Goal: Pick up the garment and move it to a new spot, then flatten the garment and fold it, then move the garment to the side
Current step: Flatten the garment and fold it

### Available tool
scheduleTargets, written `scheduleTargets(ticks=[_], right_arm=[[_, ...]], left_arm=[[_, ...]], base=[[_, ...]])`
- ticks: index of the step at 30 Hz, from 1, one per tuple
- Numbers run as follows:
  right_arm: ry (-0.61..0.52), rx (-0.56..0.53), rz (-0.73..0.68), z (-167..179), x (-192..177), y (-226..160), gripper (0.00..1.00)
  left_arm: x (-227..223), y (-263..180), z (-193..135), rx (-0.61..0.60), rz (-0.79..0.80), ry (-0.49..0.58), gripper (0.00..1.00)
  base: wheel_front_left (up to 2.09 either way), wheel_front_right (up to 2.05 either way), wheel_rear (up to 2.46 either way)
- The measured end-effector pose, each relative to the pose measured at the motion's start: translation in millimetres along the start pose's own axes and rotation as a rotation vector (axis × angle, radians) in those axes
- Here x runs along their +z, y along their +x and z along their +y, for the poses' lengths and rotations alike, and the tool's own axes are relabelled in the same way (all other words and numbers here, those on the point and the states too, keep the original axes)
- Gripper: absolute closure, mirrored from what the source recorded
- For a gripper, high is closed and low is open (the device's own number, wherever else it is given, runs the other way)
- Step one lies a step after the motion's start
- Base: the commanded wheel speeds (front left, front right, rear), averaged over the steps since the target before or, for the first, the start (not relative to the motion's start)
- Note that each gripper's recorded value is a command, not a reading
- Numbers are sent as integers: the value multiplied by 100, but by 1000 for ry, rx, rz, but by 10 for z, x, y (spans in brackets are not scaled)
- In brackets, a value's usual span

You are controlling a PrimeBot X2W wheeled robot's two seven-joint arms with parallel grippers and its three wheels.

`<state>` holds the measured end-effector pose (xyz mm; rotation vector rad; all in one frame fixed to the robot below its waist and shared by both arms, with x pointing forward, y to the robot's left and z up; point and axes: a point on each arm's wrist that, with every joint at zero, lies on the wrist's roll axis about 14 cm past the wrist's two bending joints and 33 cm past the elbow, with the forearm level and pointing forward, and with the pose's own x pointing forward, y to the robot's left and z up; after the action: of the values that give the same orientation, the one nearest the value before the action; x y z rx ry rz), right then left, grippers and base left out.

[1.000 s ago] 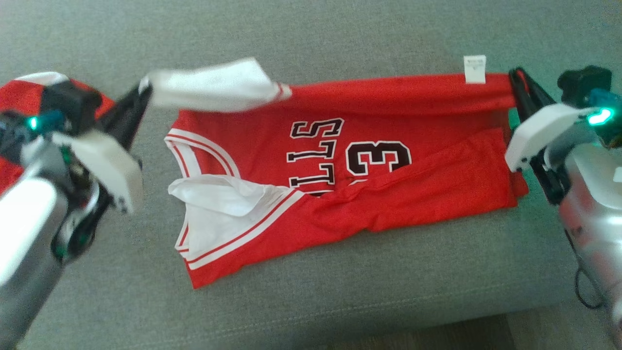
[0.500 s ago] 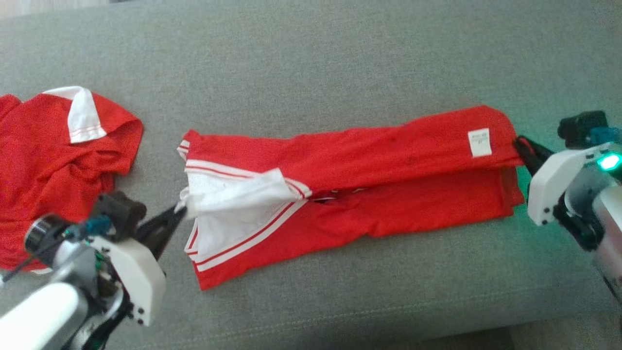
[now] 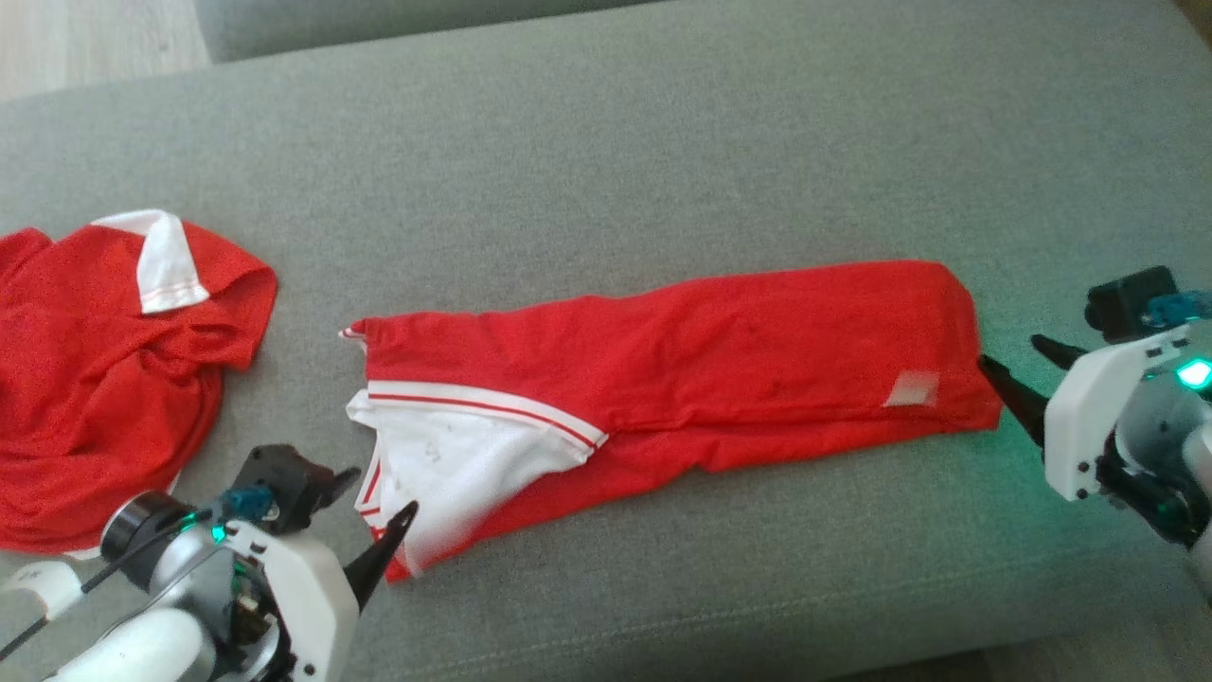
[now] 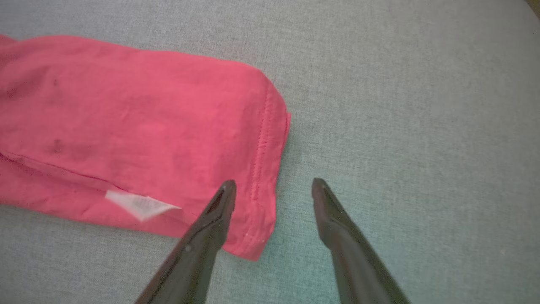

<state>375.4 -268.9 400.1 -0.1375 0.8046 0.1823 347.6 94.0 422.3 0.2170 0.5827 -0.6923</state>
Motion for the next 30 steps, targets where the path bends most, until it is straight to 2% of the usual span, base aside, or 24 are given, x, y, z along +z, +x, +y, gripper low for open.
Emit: scheduleTargets(ticks=[4, 9, 14, 18, 25, 30], right_arm=[[38, -26, -58, -90, 100, -133, 0], [107, -111, -302, -317, 525, -371, 0], [175, -120, -513, -135, 783, -468, 0], [220, -142, -640, -48, 901, -559, 0], [228, -121, -689, 227, 924, -510, 0], [230, -130, -679, 225, 903, -437, 0]], left_arm=[[159, -14, 38, 50, -78, -18, 0], [664, -117, 278, 195, -318, -127, 0], [1076, -318, 549, 335, -567, -270, 0], [1227, -396, 618, 386, -696, -365, 0], [1154, -361, 629, 459, -738, -436, 0], [1153, -350, 608, 469, -767, -411, 0]], base=[[0, 0, 0], [0, 0, 0], [0, 0, 0], [0, 0, 0], [0, 0, 0], [0, 0, 0]])
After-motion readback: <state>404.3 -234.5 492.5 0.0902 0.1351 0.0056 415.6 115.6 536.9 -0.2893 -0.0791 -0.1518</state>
